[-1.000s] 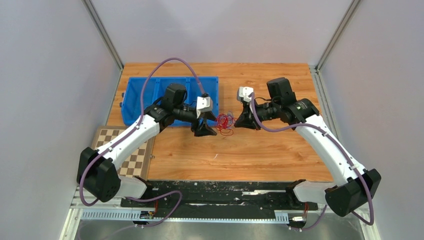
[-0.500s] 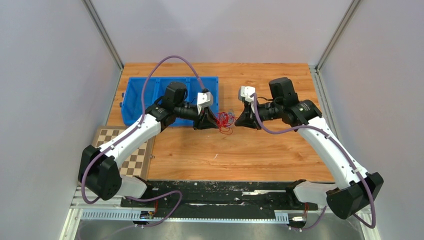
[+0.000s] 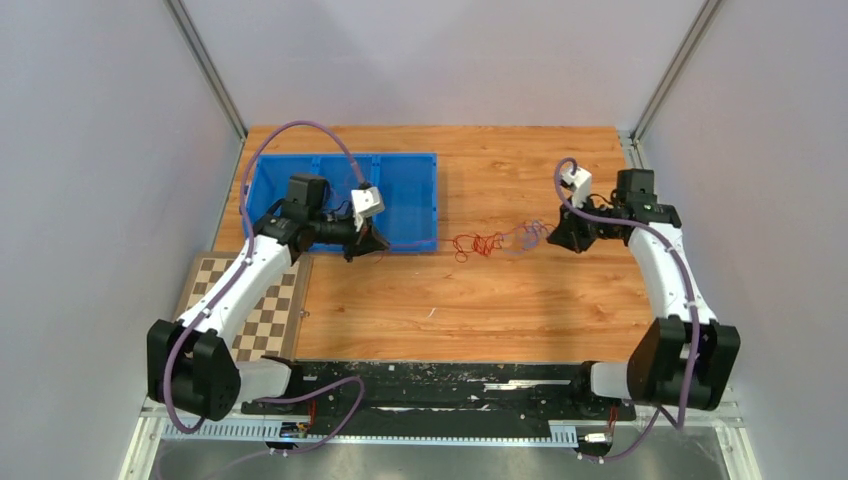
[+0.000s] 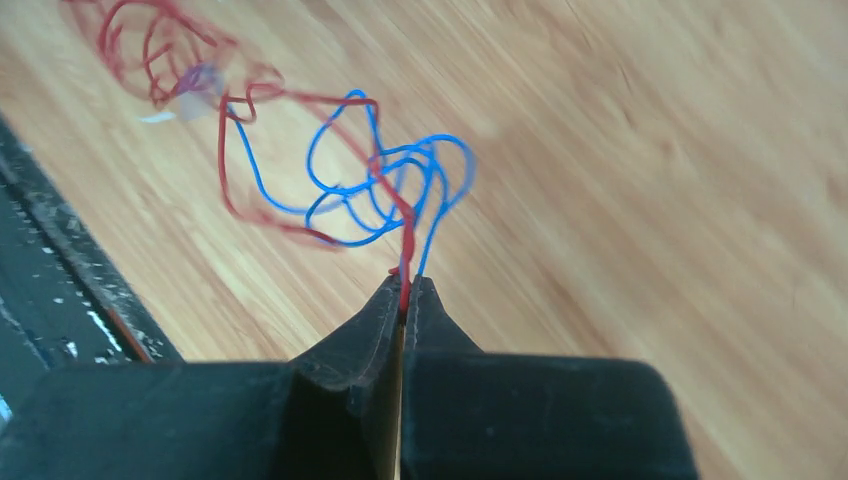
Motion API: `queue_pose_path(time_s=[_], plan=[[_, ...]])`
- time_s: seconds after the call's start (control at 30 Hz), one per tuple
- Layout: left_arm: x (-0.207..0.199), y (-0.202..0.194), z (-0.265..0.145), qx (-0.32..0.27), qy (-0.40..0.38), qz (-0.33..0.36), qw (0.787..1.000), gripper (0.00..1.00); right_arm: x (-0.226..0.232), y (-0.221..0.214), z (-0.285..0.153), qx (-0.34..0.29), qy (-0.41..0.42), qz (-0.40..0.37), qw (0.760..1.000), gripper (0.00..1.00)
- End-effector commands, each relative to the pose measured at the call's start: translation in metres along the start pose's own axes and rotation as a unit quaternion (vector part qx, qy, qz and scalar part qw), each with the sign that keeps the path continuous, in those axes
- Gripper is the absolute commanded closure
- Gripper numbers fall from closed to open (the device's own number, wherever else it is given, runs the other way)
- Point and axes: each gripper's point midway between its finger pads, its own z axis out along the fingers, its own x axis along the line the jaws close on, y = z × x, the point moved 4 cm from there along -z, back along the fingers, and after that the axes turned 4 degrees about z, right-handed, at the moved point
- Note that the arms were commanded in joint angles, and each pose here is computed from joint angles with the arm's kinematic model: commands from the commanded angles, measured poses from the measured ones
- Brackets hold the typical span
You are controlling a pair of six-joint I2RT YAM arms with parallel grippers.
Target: Untangle the cables
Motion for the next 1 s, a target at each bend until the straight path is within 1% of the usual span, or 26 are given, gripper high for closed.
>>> queue_pose_path(time_s=[0.0, 0.07, 0.2, 0.3, 0.5, 0.67, 0.73, 0.97], plan=[[-0.002, -0.043, -0.029, 0.066, 0.028, -0.003, 0.997, 1.00, -0.048, -0.046, -0.018, 0.043, -0.054, 0.039, 0.997, 1.00], [0.002, -0.058, -0.043, 0.087, 0.041, 0.008, 0.995, 1.00, -0.068, -0.065, -0.024, 0.065, -0.078, 0.057, 0.993, 1.00], [0.007, -0.083, -0.068, 0.123, 0.060, -0.003, 0.991, 1.00, -0.102, -0.102, -0.036, 0.114, -0.114, 0.090, 0.983, 1.00], [0.012, -0.097, -0.085, 0.143, 0.080, -0.011, 0.986, 1.00, -0.116, -0.119, -0.038, 0.138, -0.125, 0.107, 0.977, 1.00], [0.012, -0.119, -0.106, 0.186, 0.096, -0.019, 0.978, 1.00, -0.129, -0.128, -0.035, 0.158, -0.135, 0.126, 0.970, 1.00], [0.010, -0.151, -0.136, 0.229, 0.112, -0.013, 0.967, 1.00, -0.143, -0.147, -0.042, 0.184, -0.152, 0.131, 0.962, 1.00], [0.009, -0.158, -0.146, 0.243, 0.117, -0.012, 0.963, 1.00, -0.145, -0.149, -0.042, 0.185, -0.152, 0.134, 0.961, 1.00], [0.011, -0.150, -0.158, 0.253, 0.123, 0.010, 0.959, 1.00, -0.145, -0.150, -0.039, 0.180, -0.151, 0.143, 0.961, 1.00]])
